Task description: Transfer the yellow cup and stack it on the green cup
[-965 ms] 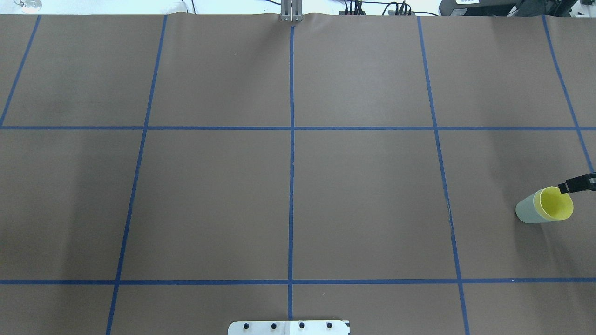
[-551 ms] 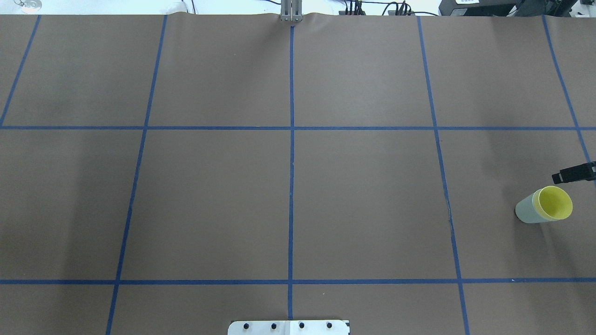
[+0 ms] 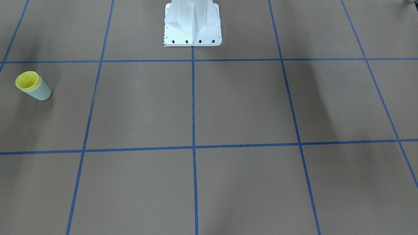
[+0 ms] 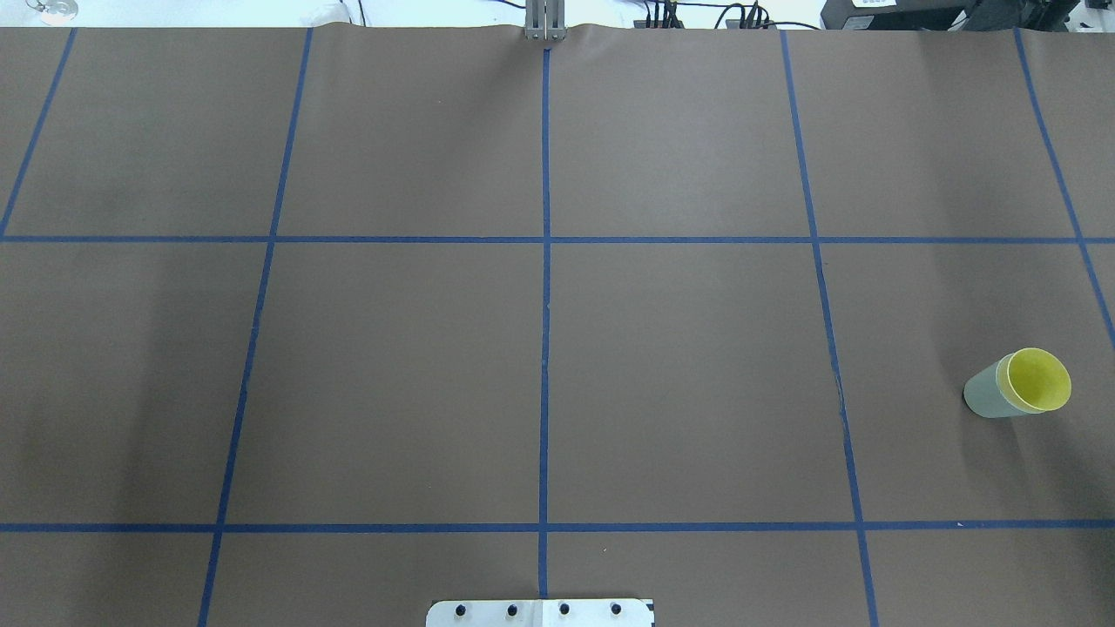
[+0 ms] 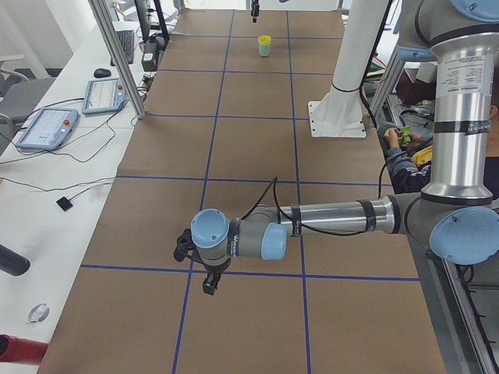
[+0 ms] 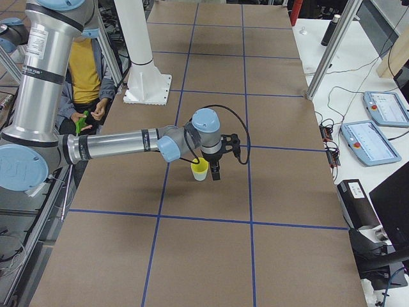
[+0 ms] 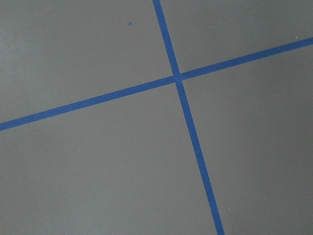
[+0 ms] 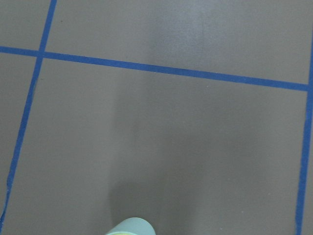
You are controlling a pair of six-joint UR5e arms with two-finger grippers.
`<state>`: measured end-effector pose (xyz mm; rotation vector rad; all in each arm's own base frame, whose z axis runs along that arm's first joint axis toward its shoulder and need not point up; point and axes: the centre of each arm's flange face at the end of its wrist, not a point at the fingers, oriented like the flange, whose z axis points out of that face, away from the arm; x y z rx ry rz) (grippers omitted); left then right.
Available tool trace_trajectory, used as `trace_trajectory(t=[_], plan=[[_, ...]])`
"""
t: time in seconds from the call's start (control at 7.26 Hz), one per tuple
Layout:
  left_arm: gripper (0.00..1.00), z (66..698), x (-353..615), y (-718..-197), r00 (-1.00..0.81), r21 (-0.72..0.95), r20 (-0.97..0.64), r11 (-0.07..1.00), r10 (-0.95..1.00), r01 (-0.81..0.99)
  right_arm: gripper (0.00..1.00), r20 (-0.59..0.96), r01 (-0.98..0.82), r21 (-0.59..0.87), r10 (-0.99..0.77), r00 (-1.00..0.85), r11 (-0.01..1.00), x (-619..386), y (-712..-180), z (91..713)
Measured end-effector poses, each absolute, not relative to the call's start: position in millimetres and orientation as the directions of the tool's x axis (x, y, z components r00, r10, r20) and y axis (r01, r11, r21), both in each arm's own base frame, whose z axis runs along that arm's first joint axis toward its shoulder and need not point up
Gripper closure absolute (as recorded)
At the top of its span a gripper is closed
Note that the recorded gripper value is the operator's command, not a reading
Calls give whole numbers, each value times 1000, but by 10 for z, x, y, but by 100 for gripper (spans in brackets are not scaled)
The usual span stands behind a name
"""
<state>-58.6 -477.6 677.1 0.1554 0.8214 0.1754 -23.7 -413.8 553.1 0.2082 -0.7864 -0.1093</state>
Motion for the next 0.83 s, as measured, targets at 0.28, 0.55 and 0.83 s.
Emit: trace_trajectory(t=[0.28, 0.55, 0.83], plan=[[0, 6602, -600, -4780, 674, 196, -717, 979, 179, -52, 0, 660, 56, 224, -193, 726, 973, 311, -4039, 5752], [0, 6626, -612, -4698, 676, 185, -718, 982, 166, -45, 0, 659, 46, 145, -131, 740, 988, 696, -3609, 6263], [0, 6611, -618, -4704, 681, 187, -713, 981, 167, -45, 0, 668, 18, 41, -41, 743, 999, 840, -3308, 6776]])
